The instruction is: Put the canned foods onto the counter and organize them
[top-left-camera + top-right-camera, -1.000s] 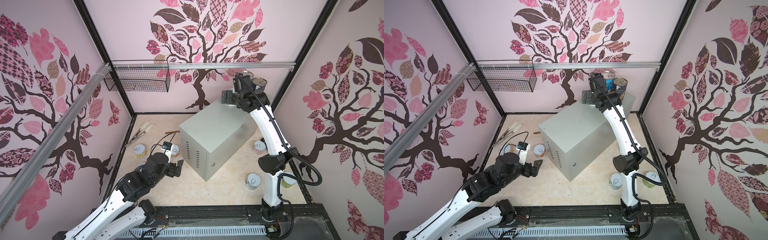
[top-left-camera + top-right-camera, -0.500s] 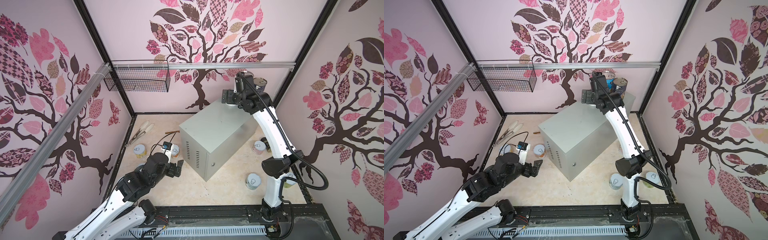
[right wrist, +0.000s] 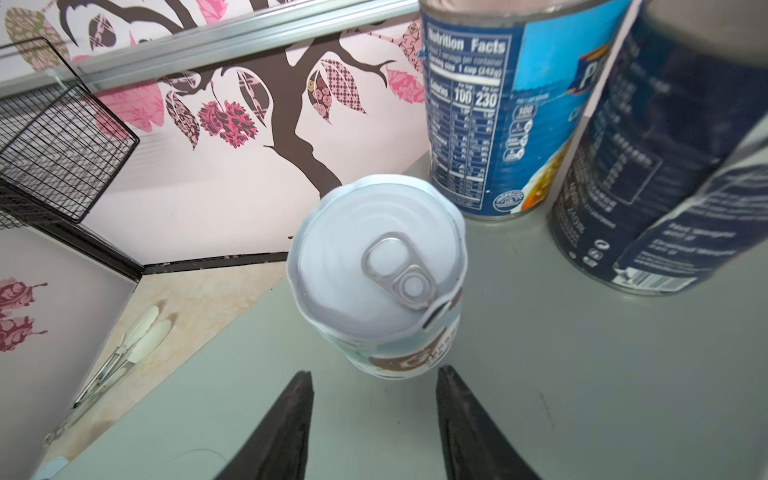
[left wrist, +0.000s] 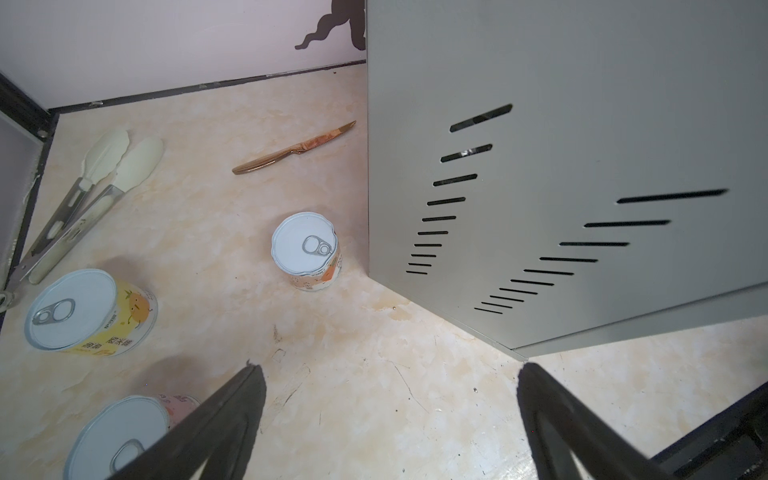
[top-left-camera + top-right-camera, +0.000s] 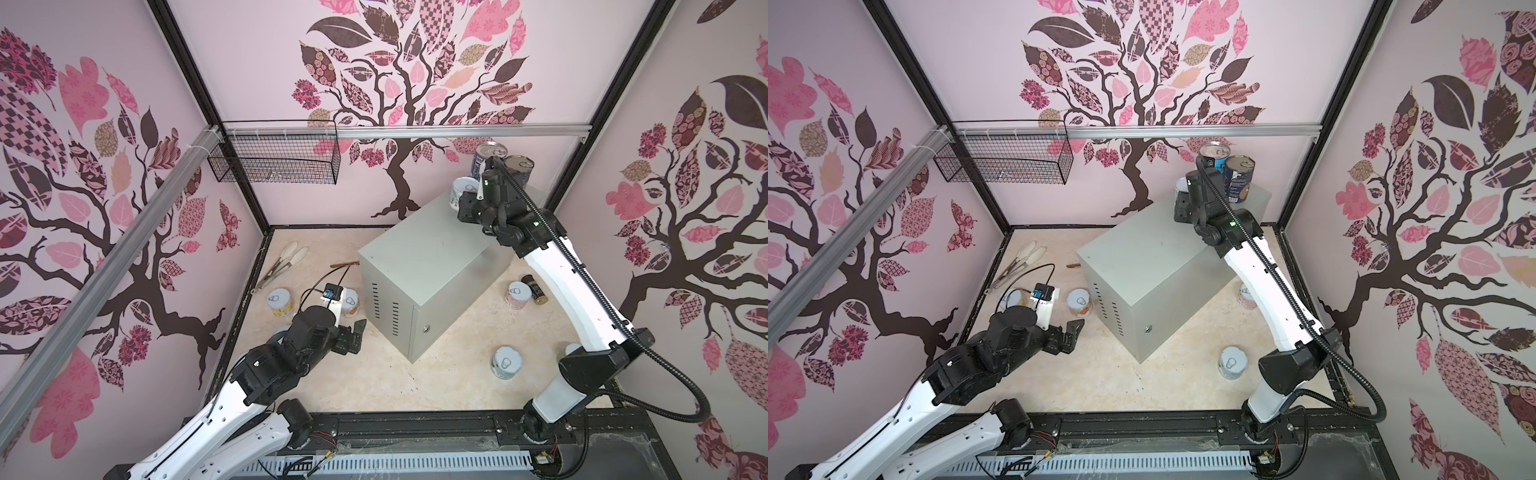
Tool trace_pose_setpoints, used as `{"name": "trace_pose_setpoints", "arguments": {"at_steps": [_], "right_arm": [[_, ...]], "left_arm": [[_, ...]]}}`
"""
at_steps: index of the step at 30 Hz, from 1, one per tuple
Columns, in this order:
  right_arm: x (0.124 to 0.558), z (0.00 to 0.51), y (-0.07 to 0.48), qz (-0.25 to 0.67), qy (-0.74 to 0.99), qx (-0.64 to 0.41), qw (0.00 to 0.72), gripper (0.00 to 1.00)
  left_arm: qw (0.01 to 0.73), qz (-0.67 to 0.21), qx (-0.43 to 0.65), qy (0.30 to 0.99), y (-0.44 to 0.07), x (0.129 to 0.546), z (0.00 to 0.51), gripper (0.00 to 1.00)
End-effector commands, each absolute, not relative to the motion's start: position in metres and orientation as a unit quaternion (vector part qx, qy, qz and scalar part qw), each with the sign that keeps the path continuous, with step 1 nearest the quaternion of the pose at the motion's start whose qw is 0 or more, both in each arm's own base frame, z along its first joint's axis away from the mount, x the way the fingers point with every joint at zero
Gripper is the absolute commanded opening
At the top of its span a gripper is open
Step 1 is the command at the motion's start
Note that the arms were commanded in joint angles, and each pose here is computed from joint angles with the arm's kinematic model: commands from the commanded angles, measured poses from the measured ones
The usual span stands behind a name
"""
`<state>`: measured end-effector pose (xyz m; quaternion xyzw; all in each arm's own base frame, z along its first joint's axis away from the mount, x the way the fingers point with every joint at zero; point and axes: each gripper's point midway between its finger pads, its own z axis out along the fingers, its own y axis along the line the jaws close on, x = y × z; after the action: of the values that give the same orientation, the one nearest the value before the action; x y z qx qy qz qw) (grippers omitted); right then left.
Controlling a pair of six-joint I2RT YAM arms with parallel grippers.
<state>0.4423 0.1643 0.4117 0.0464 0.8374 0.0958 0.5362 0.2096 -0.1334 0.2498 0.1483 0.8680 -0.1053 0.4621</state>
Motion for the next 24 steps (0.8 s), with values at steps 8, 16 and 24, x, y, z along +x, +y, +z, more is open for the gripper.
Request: {"name": "trace_pose_setpoints", "arguments": {"at_steps": [8,16,24], "right_arm": [[0.461,0.412,0.178,0.122,0.828,0.063,0.543,0.51],[0.476,0.407,0.174,0.094,0.829,0.074,0.546,0.5],[0.477,0.41,0.171,0.091,0.826,0.077,0.552,0.52]], "left_arm": [[0.462,-0.099,0.147,0.869,-0.131,0.21,0.243,0.98],[0.461,-0.097,0.147,0.87,-0.131,0.21,0.242,0.98],[0.46,-0.094,0.147,0.87,-0.131,0.211,0.241,0.98]]}}
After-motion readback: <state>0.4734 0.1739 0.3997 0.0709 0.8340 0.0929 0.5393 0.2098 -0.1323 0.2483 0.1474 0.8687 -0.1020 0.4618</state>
